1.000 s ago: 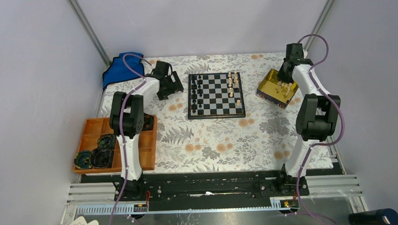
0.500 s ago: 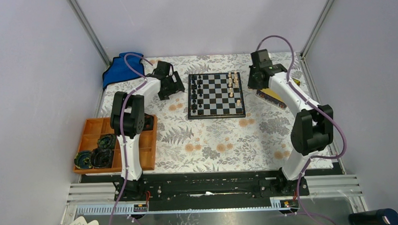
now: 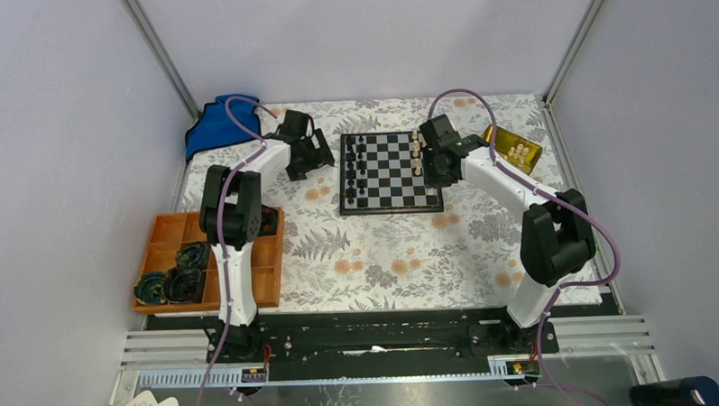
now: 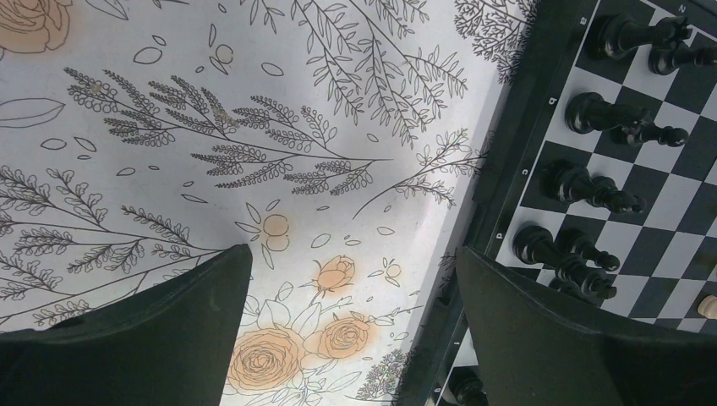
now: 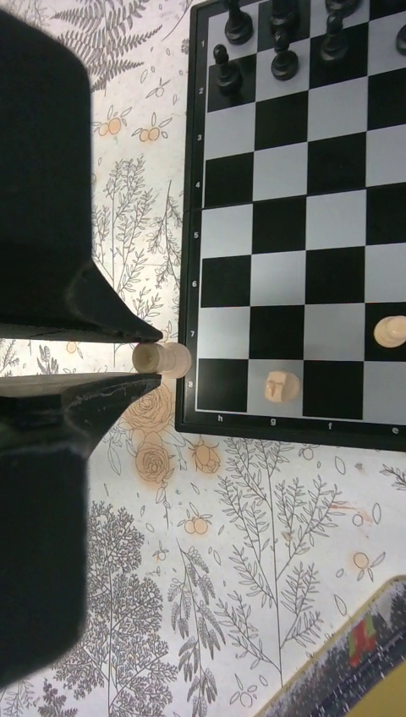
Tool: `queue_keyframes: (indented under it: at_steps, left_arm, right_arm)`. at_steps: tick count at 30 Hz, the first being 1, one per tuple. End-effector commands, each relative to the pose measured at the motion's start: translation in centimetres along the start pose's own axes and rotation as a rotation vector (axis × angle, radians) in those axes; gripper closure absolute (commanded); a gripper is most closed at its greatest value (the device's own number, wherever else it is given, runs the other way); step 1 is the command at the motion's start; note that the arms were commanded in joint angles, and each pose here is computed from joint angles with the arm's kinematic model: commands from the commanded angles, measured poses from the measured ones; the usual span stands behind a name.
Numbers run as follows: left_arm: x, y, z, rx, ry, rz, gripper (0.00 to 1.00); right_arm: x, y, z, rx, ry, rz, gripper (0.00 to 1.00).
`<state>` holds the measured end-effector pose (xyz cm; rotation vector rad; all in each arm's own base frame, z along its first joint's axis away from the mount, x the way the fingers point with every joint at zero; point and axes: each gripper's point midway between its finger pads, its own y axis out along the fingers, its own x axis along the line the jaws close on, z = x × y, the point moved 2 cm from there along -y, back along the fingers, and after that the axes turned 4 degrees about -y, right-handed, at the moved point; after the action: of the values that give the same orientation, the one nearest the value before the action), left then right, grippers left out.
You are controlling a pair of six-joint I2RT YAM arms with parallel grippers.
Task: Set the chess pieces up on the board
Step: Place the chess piece on the chessboard.
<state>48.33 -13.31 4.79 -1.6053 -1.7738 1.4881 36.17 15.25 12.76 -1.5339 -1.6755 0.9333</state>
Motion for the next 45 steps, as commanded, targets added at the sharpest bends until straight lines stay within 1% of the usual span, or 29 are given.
queue_keyframes:
  at_steps: [1,9,23,45]
  left_arm:
    - [0.0,0.6,0.7,0.036,-0.009,-0.006,0.01]
    - [0.1,0.7,0.8,0.038,-0.009,-0.008,0.01]
    - [0.4,1.0,1.0,0.044,-0.007,-0.017,0.01]
    - [0.8,1.5,1.4,0.057,-0.004,-0.027,0.01]
  right_arm:
    - [0.3,-0.4,-0.1,-0.035,0.006,-0.003,0.96]
    - [0.1,1.2,1.0,0.003,-0.010,0.014,0.96]
    - [0.1,3.6,1.0,0.026,-0.029,0.043,0.95]
    - [-0.5,5.1,0.7,0.033,-0.023,0.064,0.95]
